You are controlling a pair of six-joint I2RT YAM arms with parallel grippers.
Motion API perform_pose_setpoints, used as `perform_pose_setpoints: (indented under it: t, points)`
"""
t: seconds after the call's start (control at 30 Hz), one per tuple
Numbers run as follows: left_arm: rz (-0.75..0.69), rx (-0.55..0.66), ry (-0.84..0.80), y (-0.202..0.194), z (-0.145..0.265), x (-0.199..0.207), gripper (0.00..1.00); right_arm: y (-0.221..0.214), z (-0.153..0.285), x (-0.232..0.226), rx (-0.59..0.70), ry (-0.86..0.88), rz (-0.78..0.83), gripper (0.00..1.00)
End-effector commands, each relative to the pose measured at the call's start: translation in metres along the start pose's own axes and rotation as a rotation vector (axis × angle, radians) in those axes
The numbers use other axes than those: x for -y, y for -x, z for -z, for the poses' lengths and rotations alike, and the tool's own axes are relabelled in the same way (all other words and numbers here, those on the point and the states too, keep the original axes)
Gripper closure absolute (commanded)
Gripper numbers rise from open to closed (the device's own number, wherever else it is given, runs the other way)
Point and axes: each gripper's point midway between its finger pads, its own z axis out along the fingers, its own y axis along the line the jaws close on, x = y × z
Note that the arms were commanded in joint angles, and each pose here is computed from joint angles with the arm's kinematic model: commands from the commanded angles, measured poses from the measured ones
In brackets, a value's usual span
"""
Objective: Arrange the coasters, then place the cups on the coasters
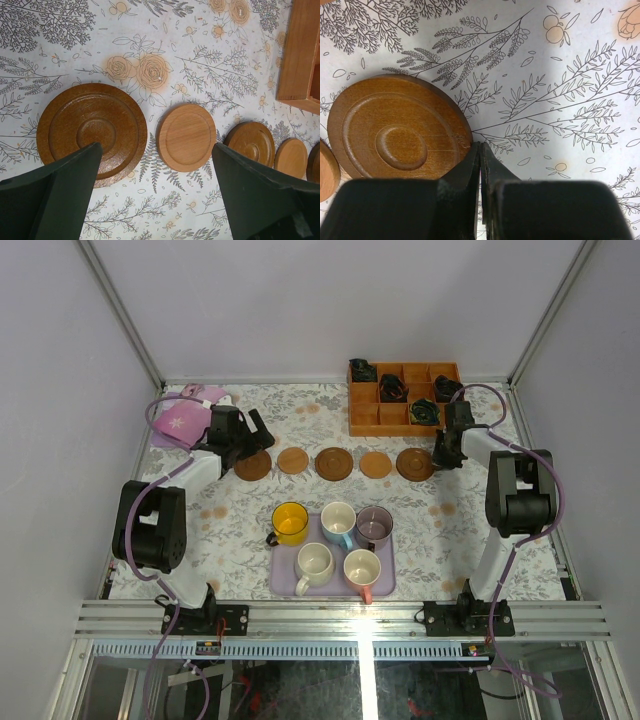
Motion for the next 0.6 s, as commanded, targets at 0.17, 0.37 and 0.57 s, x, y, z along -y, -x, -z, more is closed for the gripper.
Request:
perform_pose_setpoints:
  t: [0.17, 0.37, 0.57]
  points:
    - [-0.011, 0.049, -0.025, 0.018, 0.000, 0.011, 0.08, -0.007, 0.026, 0.022, 0.017, -0.134, -0.023, 1.00]
    - [-0.028, 0.071, -0.031, 0.026, 0.003, 0.014, 0.08, 0.006, 0.063, 0.031, 0.095, -0.168, -0.027, 1.00]
    - [-0.067, 0.108, -0.020, 0.039, 0.011, 0.015, 0.08, 0.052, 0.119, 0.044, 0.298, -0.237, -0.030, 0.91]
